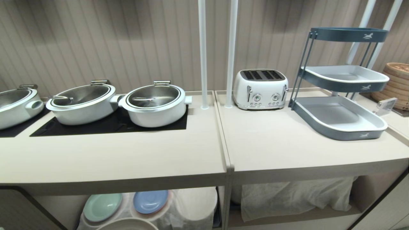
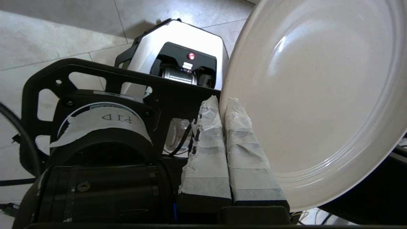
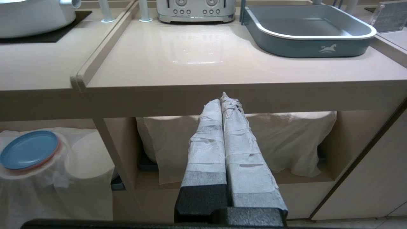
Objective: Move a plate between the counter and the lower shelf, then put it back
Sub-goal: Put the plate in the cupboard
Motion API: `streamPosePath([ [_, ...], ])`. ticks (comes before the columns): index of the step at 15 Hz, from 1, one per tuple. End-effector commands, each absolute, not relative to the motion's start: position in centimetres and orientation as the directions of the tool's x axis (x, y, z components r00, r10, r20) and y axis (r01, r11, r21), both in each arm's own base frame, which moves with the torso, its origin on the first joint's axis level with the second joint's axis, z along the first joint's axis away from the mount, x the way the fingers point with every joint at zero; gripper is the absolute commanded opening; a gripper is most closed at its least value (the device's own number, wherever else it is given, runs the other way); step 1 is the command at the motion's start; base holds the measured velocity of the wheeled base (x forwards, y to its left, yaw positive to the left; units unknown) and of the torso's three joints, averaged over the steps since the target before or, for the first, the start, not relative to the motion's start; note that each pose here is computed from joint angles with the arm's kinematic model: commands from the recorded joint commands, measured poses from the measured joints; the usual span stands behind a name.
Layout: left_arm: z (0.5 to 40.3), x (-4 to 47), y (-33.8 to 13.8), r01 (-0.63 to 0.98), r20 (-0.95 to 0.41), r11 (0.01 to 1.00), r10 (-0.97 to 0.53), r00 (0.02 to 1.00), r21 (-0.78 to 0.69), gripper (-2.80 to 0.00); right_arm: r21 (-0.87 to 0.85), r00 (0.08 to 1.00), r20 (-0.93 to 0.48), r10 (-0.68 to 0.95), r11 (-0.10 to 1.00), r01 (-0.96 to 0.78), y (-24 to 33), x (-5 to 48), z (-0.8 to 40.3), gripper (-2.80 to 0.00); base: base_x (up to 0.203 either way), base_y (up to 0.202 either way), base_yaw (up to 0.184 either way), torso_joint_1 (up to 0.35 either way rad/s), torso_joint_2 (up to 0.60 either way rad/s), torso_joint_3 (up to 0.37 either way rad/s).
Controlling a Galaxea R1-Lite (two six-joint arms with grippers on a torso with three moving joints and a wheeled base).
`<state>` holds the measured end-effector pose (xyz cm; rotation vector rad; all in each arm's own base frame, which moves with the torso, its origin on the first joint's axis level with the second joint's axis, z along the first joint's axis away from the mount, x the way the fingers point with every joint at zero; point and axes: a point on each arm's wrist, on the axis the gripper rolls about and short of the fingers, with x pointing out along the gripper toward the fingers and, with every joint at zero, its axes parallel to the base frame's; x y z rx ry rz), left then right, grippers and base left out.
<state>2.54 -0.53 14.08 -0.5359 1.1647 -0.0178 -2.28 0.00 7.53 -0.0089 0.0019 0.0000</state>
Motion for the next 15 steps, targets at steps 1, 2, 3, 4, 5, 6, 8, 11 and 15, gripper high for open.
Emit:
streamPosePath([
  [1,13.94,2.39,-0.54,-0.263,-0.869,0.874,-0.283,0.406,-0.408,-2.80,-0.009,1.000,-0.002,0.000,1.000,0.000,0.00,-2.28,7.53,-2.80,0.000,-0.194,-0.001,-0.001,0.00,-0.002],
  [2,13.96,2.31,-0.54,-0.261,-0.866,0.874,-0.283,0.412,-0.410,-2.80,-0.009,1.000,-0.003,0.000,1.000,0.000,0.00,-2.28,7.52,-2.80,0.000,-0.168,-0.001,0.002,0.00,0.000],
  [3,13.97,2.27,-0.55,-0.259,-0.865,0.875,-0.283,0.416,-0.410,-2.80,-0.009,1.000,-0.002,0.000,1.000,0.000,0.00,-2.28,7.53,-2.80,0.000,-0.115,0.000,-0.005,0.00,0.006],
  [4,13.98,2.28,-0.54,-0.259,-0.864,0.874,-0.282,0.417,-0.410,-2.80,-0.009,1.000,-0.003,0.000,1.000,0.000,0.00,-2.28,7.52,-2.80,0.000,0.000,0.000,0.000,0.00,0.000],
  [5,13.98,2.29,-0.55,-0.256,-0.863,0.874,-0.285,0.418,-0.413,-2.80,-0.009,1.000,-0.002,0.000,1.000,0.000,0.00,-2.28,7.53,-2.80,0.000,0.000,0.000,0.000,0.00,0.000],
  [6,13.99,2.29,-0.56,-0.254,-0.862,0.874,-0.287,0.418,-0.414,-2.80,-0.009,1.000,-0.002,0.000,1.000,0.000,0.00,-2.28,7.53,-2.80,0.000,0.000,0.000,0.000,0.00,0.000],
  [8,14.02,2.32,-0.55,-0.251,-0.861,0.875,-0.287,0.420,-0.414,-2.80,-0.009,1.000,-0.002,0.000,1.000,0.000,0.00,-2.28,7.53,-2.80,0.000,0.000,0.000,0.000,0.00,0.000],
  [11,14.02,2.29,-0.53,-0.256,-0.865,0.879,-0.273,0.421,-0.403,-2.80,-0.009,1.000,-0.002,0.000,1.000,0.000,0.00,-2.28,7.53,-2.80,0.000,0.000,0.000,0.000,0.00,0.000],
  [15,13.55,2.25,-0.52,-0.265,-0.876,0.880,-0.271,0.400,-0.394,-2.80,-0.009,1.000,-0.002,0.000,1.000,0.000,0.00,-2.28,7.53,-2.80,0.000,0.000,0.000,0.000,0.00,0.000],
])
